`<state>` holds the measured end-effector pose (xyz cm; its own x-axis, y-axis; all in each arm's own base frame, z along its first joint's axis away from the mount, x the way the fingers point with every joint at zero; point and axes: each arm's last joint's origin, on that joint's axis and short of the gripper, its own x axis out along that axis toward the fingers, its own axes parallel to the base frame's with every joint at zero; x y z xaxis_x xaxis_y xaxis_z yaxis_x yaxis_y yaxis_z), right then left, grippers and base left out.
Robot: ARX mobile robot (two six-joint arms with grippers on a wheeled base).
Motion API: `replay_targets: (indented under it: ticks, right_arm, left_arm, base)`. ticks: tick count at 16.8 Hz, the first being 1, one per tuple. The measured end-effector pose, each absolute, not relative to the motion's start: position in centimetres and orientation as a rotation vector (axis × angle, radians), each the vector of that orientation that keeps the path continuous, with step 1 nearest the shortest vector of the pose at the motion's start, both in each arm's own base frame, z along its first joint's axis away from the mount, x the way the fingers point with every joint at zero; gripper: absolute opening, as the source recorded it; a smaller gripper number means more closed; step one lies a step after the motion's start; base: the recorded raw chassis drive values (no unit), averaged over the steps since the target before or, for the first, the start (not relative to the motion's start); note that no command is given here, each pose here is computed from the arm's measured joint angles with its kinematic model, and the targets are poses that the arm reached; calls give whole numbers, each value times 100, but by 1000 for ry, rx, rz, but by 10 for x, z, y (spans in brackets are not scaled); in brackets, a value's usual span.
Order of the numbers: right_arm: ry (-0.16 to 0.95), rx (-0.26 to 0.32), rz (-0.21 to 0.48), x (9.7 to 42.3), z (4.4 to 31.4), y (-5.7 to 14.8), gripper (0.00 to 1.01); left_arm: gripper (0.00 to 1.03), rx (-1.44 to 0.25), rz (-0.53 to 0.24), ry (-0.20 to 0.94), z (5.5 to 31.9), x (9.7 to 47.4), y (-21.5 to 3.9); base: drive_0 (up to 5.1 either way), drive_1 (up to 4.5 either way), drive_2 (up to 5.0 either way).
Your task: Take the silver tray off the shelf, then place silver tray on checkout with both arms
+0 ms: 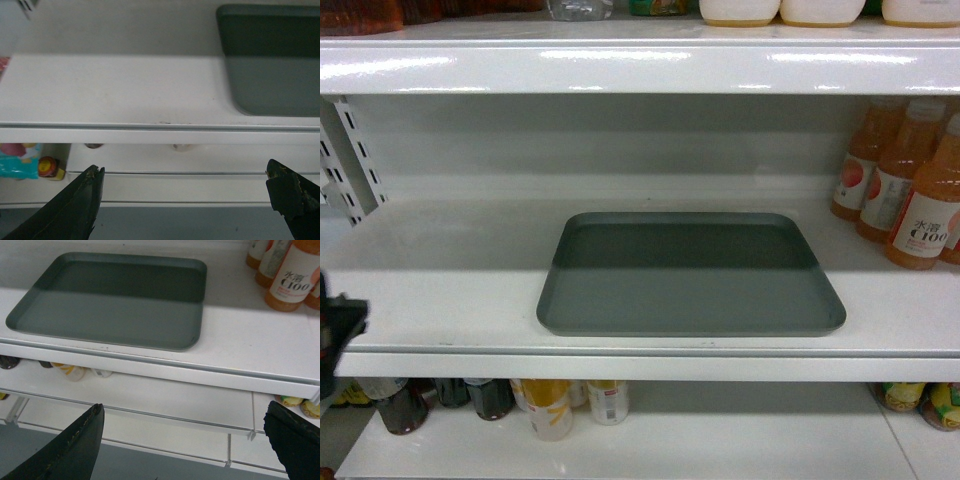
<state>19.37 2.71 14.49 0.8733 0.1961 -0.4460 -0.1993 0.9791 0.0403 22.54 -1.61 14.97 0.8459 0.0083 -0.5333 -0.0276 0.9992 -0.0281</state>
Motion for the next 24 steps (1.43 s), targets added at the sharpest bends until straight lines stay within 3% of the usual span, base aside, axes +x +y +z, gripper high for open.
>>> replay_targets:
  ticks: [2, 5, 12, 19, 24]
  right_arm:
    - [528, 16, 218, 225, 133, 34, 98]
    - [612, 44, 184, 268, 113, 37, 98]
    - [670, 73, 75, 355, 90, 30, 98]
    - [744, 65, 1, 421, 57, 26, 98]
    - [781, 57, -6, 451, 48, 29, 98]
  left_arm:
    - [98, -48, -20, 649, 132, 262, -28]
    - [98, -30, -42, 768, 99, 304, -48]
    - [98, -8, -42, 803, 77, 389, -84]
    - [98, -46, -34, 870, 55, 426, -105]
    - [98, -59, -20, 893, 52, 441, -108]
  base:
    - [0, 0, 0]
    - [0, 0, 0]
    - [0, 0, 0]
    - [0, 0, 0]
    - [0, 0, 0]
